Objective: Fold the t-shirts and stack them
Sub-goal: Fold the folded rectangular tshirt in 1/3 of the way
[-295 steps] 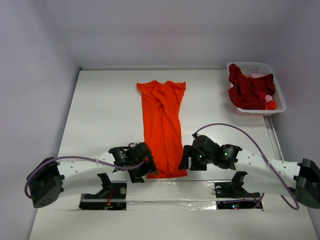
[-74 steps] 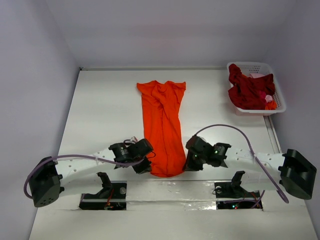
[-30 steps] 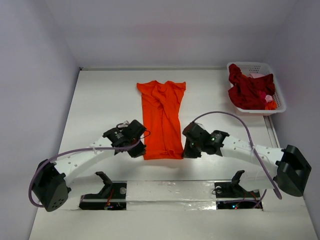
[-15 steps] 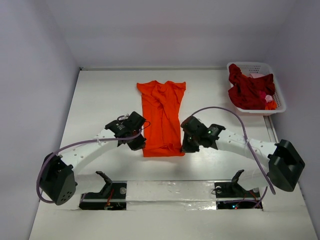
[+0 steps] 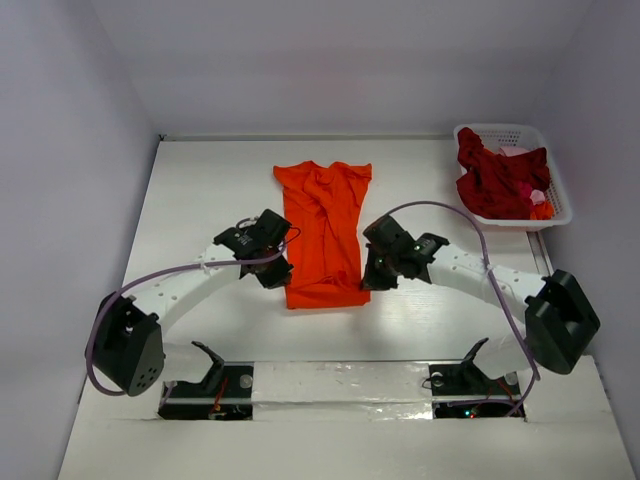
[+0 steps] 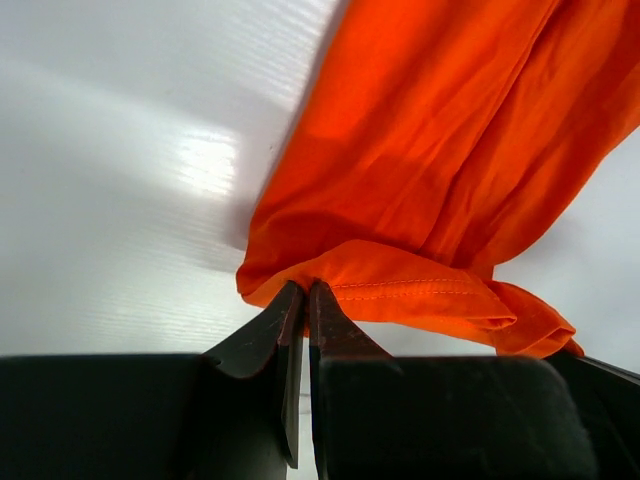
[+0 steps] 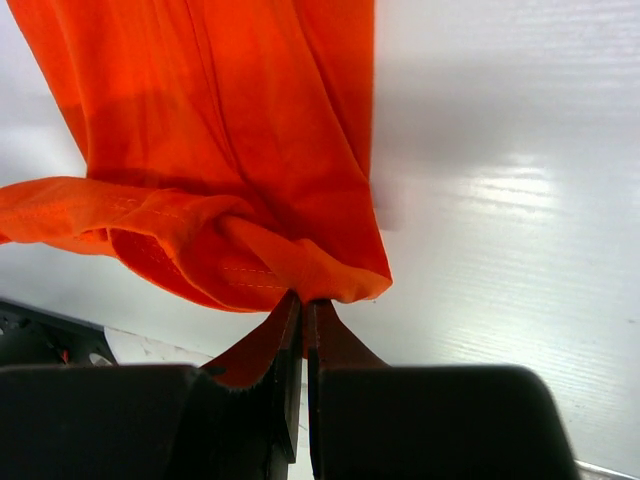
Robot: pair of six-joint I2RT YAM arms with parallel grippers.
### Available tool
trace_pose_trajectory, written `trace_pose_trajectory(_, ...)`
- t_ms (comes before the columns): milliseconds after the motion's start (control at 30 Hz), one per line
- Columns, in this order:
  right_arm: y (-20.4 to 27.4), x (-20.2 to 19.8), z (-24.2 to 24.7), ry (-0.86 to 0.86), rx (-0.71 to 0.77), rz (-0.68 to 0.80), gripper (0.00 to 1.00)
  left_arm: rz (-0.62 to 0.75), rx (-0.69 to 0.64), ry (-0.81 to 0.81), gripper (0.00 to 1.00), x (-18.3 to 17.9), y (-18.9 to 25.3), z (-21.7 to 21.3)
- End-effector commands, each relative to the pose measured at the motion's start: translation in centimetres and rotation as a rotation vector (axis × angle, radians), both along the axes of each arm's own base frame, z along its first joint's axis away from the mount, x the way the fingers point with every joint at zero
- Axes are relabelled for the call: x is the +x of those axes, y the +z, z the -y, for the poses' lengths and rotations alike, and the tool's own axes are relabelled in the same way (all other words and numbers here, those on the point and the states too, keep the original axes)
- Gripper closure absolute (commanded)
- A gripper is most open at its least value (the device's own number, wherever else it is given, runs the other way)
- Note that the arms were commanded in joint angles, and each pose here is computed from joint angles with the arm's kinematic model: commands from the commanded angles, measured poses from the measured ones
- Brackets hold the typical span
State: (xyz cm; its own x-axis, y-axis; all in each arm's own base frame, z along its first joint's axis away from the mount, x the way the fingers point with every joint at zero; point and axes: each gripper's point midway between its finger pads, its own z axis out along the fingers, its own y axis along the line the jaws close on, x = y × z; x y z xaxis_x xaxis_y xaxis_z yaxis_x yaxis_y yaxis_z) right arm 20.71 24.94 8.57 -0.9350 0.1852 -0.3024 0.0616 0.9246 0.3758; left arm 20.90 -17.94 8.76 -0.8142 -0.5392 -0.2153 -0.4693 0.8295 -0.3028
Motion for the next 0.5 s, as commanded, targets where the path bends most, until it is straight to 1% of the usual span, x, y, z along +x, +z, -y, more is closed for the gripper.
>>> trace_pose_trajectory(0,1.6,1.9,-0.5,0.02,0.016,0.052,1.0,0.046,0.008,-0.014,1.0,1.8,1.2,-0.1)
trace_pose_trajectory(233,2.7,3.8,-0.7,0.028,0.009,0.082,1.0,0.068,0.016,-0.014,1.0,3.7,1.5,-0.3)
trace_pose_trajectory(433,2.6,4.7,-0.9,0.044,-0.007,0.086,1.0,0.078,0.024,-0.009,1.0,5.1,1.5,-0.6)
trace_pose_trajectory(467,2.9,4.8,-1.1,0.052,0.014,0.077,1.0,0.081,0.025,-0.013,1.0,5.3,1.5,-0.6)
